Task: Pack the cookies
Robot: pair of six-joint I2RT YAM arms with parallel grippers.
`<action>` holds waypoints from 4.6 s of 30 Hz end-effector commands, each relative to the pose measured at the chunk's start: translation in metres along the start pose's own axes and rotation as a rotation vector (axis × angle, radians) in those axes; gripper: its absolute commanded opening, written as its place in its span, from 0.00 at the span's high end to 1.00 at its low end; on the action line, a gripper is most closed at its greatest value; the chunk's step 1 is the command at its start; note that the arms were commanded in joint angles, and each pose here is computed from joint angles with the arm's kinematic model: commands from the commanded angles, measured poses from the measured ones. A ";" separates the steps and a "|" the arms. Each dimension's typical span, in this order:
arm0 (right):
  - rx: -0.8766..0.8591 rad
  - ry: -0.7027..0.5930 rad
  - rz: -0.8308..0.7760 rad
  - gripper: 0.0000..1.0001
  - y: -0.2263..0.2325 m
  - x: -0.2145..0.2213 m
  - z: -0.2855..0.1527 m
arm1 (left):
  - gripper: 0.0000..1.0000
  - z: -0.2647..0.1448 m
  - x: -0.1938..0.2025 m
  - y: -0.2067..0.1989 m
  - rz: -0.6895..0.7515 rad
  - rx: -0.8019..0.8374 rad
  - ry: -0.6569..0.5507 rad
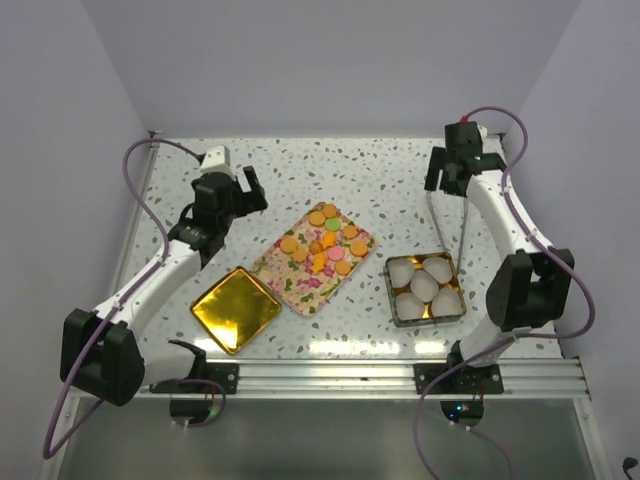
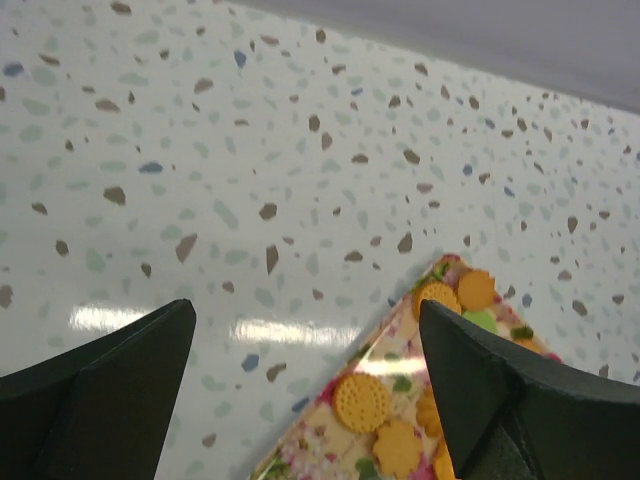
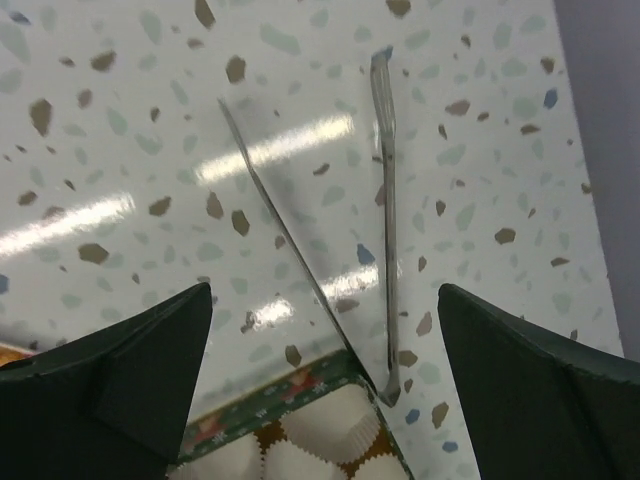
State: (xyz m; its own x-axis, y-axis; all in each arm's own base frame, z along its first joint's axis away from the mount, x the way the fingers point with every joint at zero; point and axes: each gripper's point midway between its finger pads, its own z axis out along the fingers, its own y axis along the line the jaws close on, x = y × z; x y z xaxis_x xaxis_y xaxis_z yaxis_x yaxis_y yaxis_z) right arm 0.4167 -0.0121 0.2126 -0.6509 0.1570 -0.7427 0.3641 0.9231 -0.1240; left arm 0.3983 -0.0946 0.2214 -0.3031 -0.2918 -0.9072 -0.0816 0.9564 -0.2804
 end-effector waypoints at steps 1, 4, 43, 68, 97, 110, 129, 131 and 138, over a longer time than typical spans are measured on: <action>-0.072 0.298 0.031 0.01 -0.012 0.056 0.006 | 0.00 -0.030 0.039 0.004 -0.047 -0.044 0.214; -0.072 0.390 0.020 0.01 -0.011 0.078 0.019 | 0.00 -0.049 0.038 0.002 -0.064 -0.025 0.221; -0.080 0.673 0.021 0.02 -0.022 0.177 0.098 | 0.00 -0.081 0.050 0.026 -0.028 -0.098 0.273; -0.031 0.519 0.049 0.38 -0.037 0.099 0.085 | 0.00 -0.068 0.043 0.012 -0.040 -0.069 0.264; -0.595 0.330 0.112 0.43 0.103 0.008 -0.133 | 0.00 -0.080 0.023 -0.007 -0.017 0.005 0.263; -0.599 0.441 -0.113 0.48 0.116 0.112 -0.196 | 0.00 -0.096 0.034 0.005 -0.025 -0.001 0.266; -0.517 0.446 -0.316 0.48 0.147 0.144 -0.190 | 0.00 -0.125 0.034 0.021 -0.071 -0.025 0.238; -0.520 0.460 -0.327 0.48 0.152 0.148 -0.186 | 0.00 -0.127 0.035 0.022 -0.077 -0.027 0.237; -0.572 0.479 -0.327 0.48 0.173 0.151 -0.186 | 0.00 -0.135 0.032 0.031 -0.070 -0.052 0.220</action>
State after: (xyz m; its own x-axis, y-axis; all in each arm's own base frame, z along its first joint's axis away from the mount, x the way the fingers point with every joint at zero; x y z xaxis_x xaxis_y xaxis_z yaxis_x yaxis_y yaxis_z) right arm 0.2487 0.2210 0.1866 -0.9443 -0.1314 -0.3017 -0.1746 0.9772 0.1210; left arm 0.2621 -0.0784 0.2244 -0.5081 -0.3453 -0.7891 -0.1352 0.9367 -0.3229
